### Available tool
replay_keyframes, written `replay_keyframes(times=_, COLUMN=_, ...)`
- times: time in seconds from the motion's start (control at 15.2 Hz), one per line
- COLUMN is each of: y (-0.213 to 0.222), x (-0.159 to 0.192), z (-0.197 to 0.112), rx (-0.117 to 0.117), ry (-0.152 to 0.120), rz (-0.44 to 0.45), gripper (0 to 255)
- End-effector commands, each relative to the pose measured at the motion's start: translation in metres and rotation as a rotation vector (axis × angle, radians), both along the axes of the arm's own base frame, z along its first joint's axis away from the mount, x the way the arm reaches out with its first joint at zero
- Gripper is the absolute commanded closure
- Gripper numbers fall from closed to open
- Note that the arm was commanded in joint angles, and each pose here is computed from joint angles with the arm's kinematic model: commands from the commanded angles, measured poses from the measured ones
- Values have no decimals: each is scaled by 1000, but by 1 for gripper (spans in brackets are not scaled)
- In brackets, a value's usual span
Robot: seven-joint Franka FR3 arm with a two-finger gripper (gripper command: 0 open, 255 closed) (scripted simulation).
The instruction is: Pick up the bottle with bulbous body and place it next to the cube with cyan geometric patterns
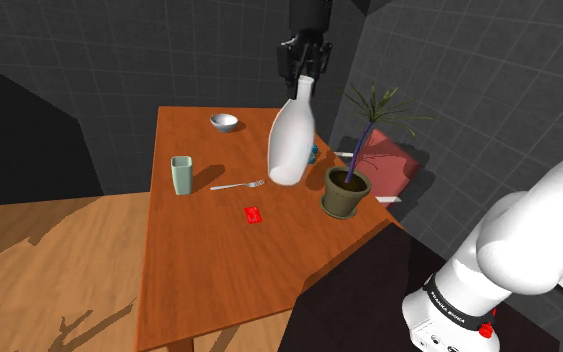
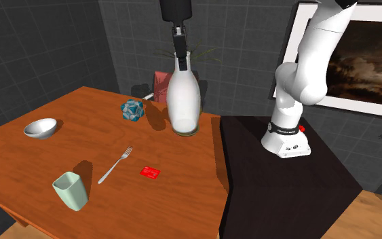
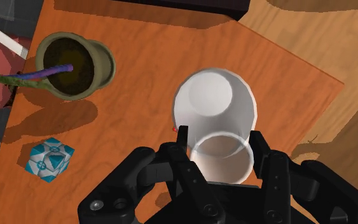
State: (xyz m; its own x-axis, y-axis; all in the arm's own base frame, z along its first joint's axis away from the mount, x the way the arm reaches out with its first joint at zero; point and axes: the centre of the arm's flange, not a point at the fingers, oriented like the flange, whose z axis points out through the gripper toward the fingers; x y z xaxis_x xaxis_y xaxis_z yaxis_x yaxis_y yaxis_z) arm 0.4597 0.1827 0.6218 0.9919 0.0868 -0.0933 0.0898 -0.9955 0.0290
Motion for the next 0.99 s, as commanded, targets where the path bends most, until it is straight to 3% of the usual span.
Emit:
replay_keyframes(times=0.0, y=-21, x=8, z=-5, rx=0, ry=0, rz=1, gripper=255)
replay_keyframes(times=0.92, y=-187, x=72, z=-56, rx=0, ry=0, rz=1, gripper=255)
